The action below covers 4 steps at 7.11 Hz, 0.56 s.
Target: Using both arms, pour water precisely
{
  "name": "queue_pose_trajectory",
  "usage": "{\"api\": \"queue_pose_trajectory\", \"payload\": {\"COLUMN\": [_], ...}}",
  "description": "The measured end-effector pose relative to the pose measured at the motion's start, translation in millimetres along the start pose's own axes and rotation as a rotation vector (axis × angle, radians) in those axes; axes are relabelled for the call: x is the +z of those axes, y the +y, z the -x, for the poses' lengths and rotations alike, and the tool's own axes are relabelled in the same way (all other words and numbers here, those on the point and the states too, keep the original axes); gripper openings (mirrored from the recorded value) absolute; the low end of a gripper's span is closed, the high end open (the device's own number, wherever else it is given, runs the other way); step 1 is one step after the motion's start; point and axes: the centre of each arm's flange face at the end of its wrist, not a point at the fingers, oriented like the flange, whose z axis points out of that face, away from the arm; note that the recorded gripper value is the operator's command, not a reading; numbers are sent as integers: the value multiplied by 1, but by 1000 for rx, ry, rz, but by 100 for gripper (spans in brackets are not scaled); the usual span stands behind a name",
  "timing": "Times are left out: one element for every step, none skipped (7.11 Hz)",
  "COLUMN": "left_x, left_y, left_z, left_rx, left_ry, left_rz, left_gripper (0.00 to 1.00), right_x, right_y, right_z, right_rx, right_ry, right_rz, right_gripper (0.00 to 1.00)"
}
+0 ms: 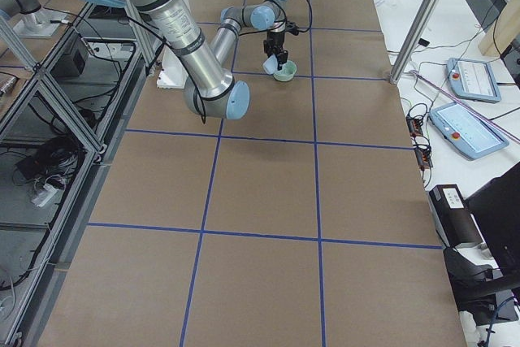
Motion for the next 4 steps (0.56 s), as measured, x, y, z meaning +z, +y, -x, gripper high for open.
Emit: {"api": "queue_pose_trajectory", "payload": {"left_x": [0,0,0,0], "left_y": [0,0,0,0], "left_z": [0,0,0,0], "left_rx": [0,0,-1,-1], "left_ry": [0,-1,0,0], "left_rz": [0,0,1,1], "left_gripper": [100,100,100,100], "right_x": [-4,-10,-17,-23], "right_y": [-3,-6,-10,-15], "right_z": [2,6,10,15], "right_rx": [6,12,18,26], "right_ry": [12,24,35,48], "right_rz": [22,45,67,92], "right_gripper": [0,0,0,0]}}
